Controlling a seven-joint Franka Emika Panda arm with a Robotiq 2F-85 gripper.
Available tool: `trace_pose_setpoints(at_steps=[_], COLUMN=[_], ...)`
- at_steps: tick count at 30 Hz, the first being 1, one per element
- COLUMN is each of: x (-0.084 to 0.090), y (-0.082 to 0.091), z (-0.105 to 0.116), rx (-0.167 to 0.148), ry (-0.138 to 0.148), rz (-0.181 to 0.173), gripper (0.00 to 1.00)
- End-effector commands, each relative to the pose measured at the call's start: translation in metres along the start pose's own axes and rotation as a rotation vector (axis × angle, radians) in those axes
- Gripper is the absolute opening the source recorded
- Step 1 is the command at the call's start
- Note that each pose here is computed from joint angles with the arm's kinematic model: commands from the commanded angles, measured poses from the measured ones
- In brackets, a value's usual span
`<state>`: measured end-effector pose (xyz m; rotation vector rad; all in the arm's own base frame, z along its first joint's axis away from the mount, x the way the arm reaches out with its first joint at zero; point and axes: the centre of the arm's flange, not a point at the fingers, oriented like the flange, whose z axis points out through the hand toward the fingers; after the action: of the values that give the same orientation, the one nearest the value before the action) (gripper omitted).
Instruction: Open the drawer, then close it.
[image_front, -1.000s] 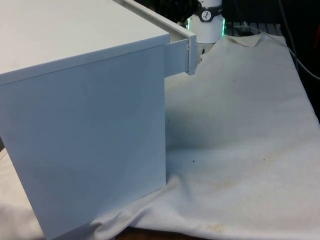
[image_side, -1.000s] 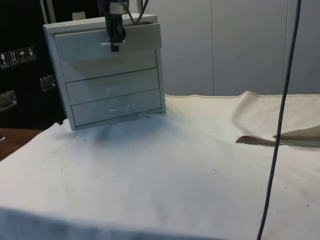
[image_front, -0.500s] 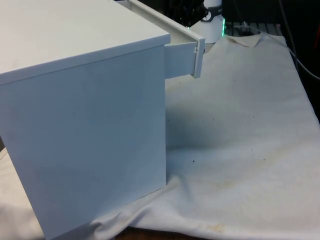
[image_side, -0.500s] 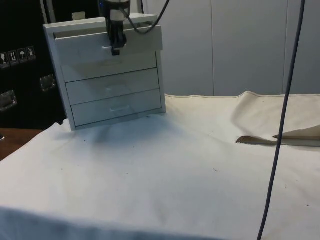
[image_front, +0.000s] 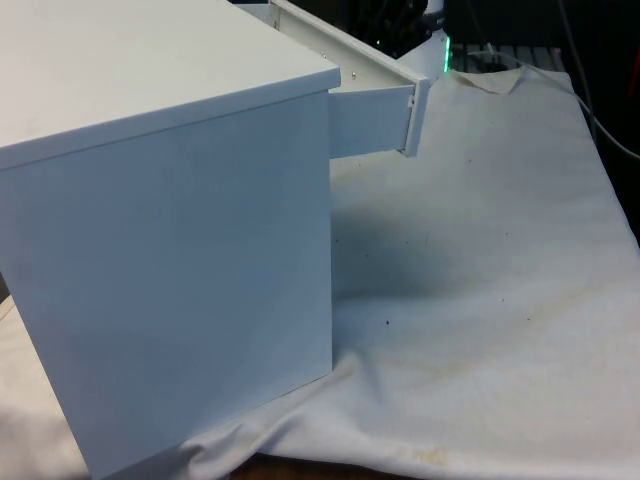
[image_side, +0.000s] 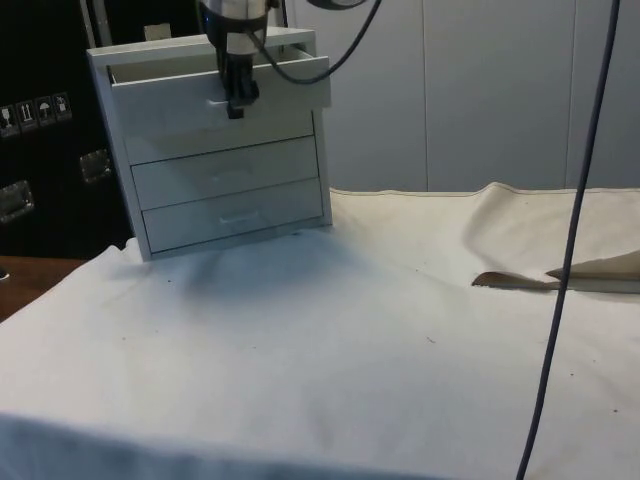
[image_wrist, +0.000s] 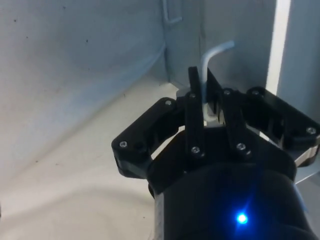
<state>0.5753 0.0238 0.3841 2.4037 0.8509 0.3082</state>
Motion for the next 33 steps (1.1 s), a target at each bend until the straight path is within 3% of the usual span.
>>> trace_pose_setpoints(at_steps=[1, 9, 11, 12, 19, 20, 21, 24, 28, 29, 30, 33], x=[0.0, -0.001, -0.002, -0.002, -0.005, -0.005, -0.005, -0.007, -0.006, -0.006, -0.006, -0.006], y=[-0.002, -0.024, -0.024, -0.028, -0.046, -0.045, -0.048, -0.053, -0.056, -0.057, -0.056, -0.056], z=[-0.001, -0.013, -0.009, -0.015, -0.026, -0.023, -0.028, -0.031, -0.032, -0.03, -0.032, -0.031], rx=[-0.004, -0.036, -0.024, -0.038, -0.044, -0.028, -0.044, -0.047, -0.046, -0.034, -0.046, -0.041], ry=[0.001, 0.011, 0.009, 0.012, 0.016, 0.013, 0.017, 0.019, 0.018, 0.019, 0.018, 0.018], rz=[0.0, -0.001, 0.001, -0.001, -0.005, -0.004, -0.005, -0.004, -0.001, -0.002, 0.001, 0.005], gripper=[0.0, 0.0, 0.0, 0.0, 0.0, 0.0, 0.0, 0.0, 0.0, 0.0, 0.0, 0.0])
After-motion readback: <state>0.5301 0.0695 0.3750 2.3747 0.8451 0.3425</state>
